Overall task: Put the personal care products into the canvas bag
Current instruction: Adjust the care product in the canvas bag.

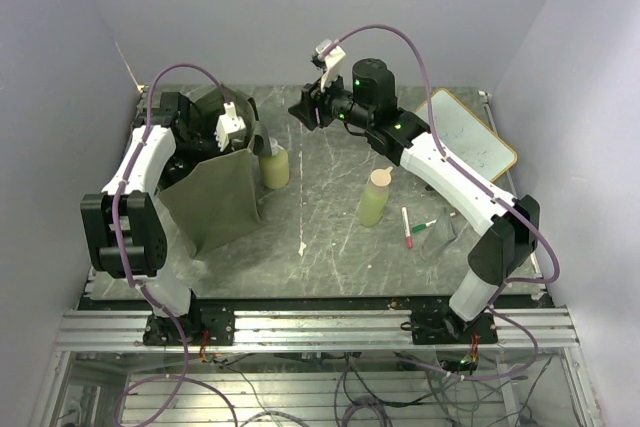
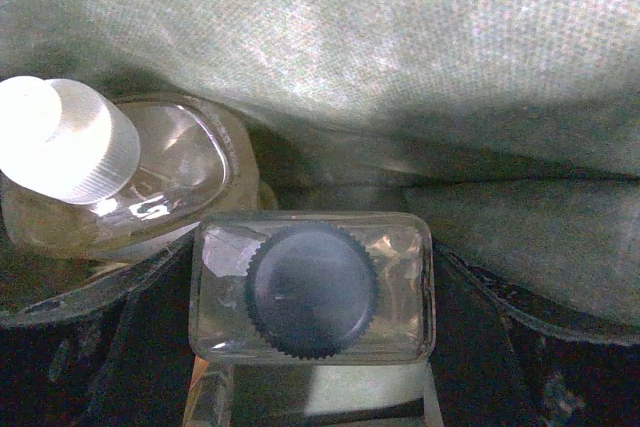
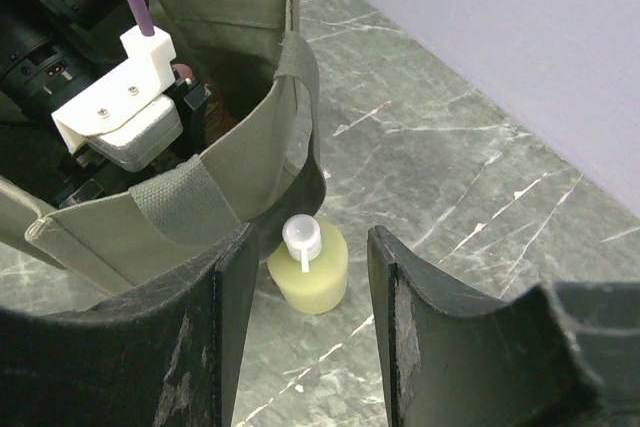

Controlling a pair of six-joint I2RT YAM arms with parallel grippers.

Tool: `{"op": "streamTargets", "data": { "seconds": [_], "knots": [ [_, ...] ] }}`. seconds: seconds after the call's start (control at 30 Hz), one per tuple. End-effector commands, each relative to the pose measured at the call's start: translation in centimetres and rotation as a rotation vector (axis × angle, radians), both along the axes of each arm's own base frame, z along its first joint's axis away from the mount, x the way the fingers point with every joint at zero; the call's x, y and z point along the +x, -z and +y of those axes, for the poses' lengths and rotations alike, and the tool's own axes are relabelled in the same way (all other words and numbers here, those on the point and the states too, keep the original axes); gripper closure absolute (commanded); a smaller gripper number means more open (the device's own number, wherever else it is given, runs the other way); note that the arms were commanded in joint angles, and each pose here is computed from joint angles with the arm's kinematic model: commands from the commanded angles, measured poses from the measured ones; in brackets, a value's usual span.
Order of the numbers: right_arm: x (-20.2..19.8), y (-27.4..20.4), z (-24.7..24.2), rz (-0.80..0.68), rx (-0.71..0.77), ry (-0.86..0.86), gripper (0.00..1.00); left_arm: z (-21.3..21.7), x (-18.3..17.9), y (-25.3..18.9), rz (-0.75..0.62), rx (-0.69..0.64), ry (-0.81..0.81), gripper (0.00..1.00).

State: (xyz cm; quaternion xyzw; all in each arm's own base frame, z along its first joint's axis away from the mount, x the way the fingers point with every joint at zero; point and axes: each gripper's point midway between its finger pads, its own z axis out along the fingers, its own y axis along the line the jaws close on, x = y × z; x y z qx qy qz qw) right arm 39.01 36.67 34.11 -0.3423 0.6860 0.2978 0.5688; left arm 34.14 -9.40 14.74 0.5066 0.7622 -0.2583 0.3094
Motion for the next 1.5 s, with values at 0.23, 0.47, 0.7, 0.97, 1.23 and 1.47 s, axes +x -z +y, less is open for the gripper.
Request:
{"op": "streamTargets", "data": {
  "seconds": [0.23, 0.47, 0.7, 0.97, 1.23, 1.47],
  "knots": [
    [-0.5, -1.2, -0.8, -0.033, 0.007, 0.006, 0.52, -1.3, 1.5, -3.0, -0.145, -0.046, 0.029, 0.43],
    [-0.4, -1.1, -0.7, -0.026, 0.008, 0.005, 0.52, -1.3, 1.7, -3.8, -0.162, -0.049, 0.015, 0.34],
    [-0.4, -1.0, -0.7, -0.028, 0.004, 0.003, 0.51, -1.2, 1.8, -4.9, -0.189, -0.045, 0.013, 0.29],
    [-0.5, -0.8, -0.9, -0.035, -0.008, 0.006, 0.51, -1.4, 2.0, -6.2, -0.216, -0.052, 0.017, 0.23],
    [-0.5, -0.8, -1.0, -0.039, -0.010, 0.003, 0.51, -1.4, 1.9, -7.5, -0.238, -0.057, 0.027, 0.23],
    [-0.6, -0.6, -0.9, -0.029, -0.008, -0.003, 0.51, -1.5, 1.8, -9.1, -0.266, -0.058, 0.028, 0.23]
  ]
}}
